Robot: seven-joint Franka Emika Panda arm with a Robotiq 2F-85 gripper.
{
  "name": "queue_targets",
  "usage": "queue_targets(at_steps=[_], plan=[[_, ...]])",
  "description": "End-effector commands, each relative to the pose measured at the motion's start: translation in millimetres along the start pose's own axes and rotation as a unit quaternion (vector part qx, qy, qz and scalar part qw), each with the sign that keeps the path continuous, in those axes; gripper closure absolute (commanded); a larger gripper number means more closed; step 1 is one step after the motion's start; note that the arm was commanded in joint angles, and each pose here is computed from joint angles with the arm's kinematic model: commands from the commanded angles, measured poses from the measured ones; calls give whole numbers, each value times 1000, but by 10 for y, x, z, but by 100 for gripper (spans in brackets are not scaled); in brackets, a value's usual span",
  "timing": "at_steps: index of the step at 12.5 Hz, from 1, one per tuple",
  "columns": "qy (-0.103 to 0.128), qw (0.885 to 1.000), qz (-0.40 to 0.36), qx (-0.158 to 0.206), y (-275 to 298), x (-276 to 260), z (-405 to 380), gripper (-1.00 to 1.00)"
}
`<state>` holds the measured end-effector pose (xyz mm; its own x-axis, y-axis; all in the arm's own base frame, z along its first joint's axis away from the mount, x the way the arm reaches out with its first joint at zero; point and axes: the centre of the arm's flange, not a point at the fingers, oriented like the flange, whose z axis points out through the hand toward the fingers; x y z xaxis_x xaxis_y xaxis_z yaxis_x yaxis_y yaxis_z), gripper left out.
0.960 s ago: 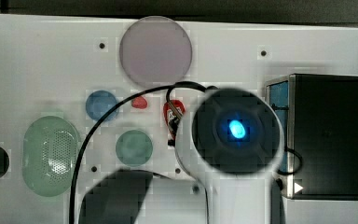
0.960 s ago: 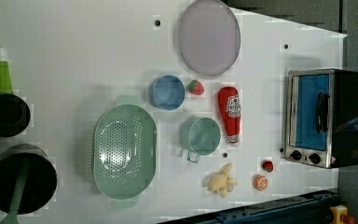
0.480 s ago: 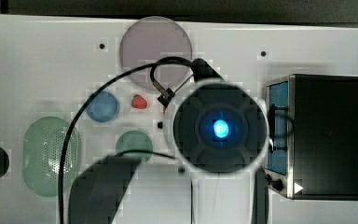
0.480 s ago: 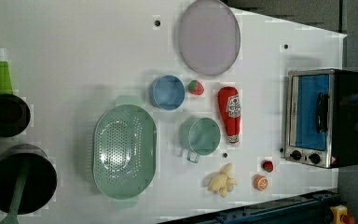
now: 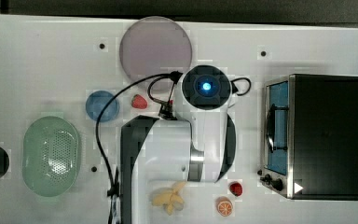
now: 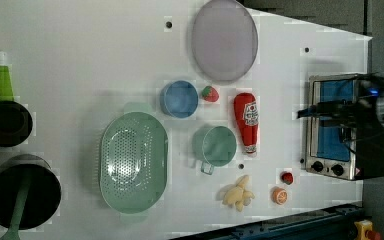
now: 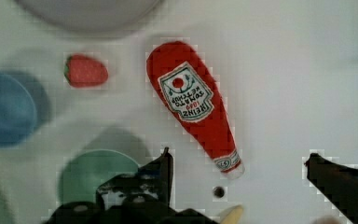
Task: Pick Ketchup from the table and place it in strainer.
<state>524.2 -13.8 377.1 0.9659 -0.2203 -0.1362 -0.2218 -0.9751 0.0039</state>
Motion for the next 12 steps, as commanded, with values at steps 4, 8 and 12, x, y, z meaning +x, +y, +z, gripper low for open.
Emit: queue_targets(at_steps=[4,8,12], plan=[[41,980,-193,3,-145,90,736,-100],[58,977,-205,2,-213,77,1379,-100],[55,978,-199,5,-153,46,1918,-100]])
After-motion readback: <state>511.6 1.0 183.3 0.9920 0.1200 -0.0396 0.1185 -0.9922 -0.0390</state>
